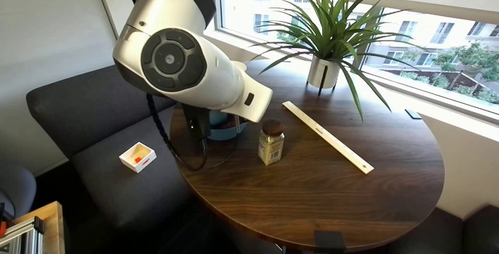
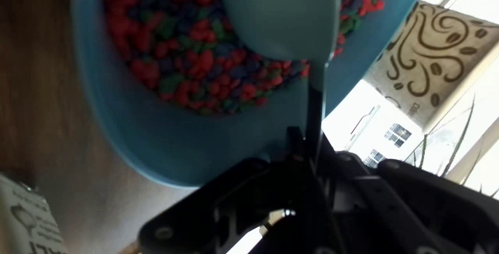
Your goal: Use the blue spoon to place some cereal from the bowl into the coffee cup.
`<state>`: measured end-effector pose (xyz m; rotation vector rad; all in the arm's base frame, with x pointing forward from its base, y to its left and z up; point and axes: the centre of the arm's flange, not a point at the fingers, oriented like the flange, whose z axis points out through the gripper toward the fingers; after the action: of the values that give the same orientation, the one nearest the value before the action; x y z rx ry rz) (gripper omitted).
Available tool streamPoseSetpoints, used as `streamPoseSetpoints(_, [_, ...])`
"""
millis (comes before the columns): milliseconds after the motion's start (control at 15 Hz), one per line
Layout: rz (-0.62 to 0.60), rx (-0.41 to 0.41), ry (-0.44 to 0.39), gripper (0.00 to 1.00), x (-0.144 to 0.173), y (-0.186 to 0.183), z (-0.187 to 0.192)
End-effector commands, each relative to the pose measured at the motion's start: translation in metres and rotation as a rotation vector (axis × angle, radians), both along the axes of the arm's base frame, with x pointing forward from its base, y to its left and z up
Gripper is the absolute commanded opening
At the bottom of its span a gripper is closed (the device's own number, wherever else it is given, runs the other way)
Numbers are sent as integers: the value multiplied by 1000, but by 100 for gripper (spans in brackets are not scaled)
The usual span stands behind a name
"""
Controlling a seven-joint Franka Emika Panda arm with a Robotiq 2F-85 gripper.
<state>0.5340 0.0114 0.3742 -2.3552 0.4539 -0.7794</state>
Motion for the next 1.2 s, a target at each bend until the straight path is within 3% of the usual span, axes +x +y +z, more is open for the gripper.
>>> streamPoseSetpoints(0, [-37,133,69,2,6,-16,-4])
streamPoseSetpoints(600, [-92,350,77,2,11,-60,19])
streamPoseSetpoints(733, [-66,402,66,2,15,-59,32])
streamPoseSetpoints(1133, [23,436,32,2,24,-31,69])
